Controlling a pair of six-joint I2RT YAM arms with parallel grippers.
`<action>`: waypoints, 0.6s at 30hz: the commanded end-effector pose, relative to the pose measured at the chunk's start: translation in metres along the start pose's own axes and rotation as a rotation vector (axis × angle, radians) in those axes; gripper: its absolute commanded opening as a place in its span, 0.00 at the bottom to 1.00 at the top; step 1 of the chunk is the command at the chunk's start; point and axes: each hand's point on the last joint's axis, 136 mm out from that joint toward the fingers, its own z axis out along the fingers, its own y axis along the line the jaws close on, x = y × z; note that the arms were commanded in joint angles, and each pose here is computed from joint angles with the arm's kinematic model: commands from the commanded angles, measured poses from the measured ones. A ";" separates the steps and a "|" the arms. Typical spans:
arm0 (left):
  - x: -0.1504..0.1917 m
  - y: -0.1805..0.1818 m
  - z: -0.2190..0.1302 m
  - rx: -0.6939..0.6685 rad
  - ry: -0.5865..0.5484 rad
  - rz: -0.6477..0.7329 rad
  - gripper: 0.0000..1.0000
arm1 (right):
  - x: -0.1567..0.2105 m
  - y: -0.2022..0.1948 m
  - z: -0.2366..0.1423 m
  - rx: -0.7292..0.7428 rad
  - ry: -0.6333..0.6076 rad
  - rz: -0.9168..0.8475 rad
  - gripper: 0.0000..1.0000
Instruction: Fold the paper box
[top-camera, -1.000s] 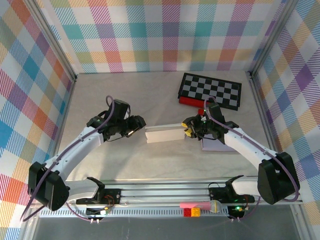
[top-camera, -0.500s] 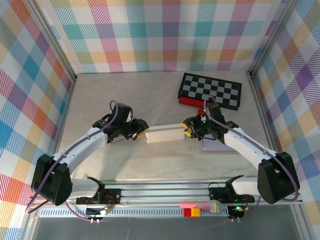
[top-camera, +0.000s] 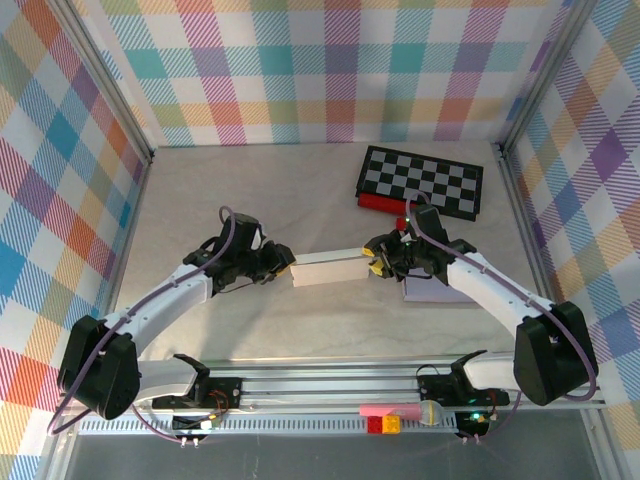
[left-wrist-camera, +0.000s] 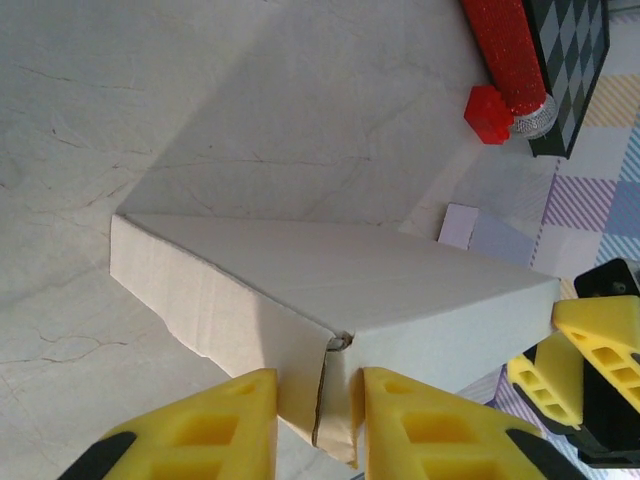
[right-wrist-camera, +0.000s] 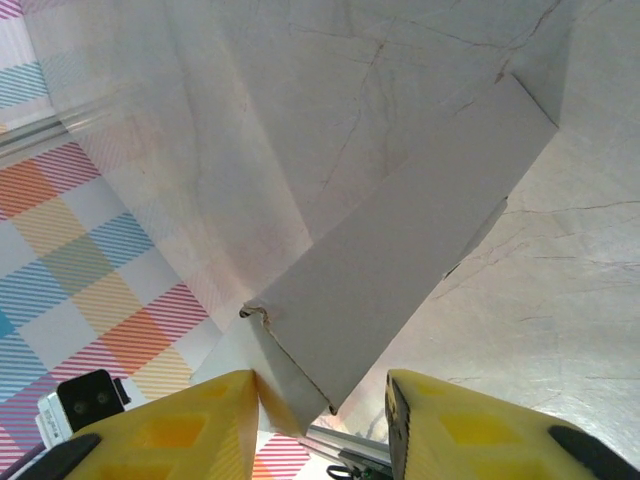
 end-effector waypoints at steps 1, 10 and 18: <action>0.018 0.059 0.008 -0.191 0.052 -0.043 0.23 | -0.001 -0.010 -0.002 0.077 -0.004 -0.007 0.39; 0.017 0.058 0.009 -0.186 0.052 -0.037 0.22 | 0.001 0.010 -0.023 0.049 -0.036 -0.064 0.40; 0.014 0.051 0.007 -0.169 0.046 -0.030 0.23 | -0.005 -0.009 -0.013 0.112 -0.039 -0.031 0.32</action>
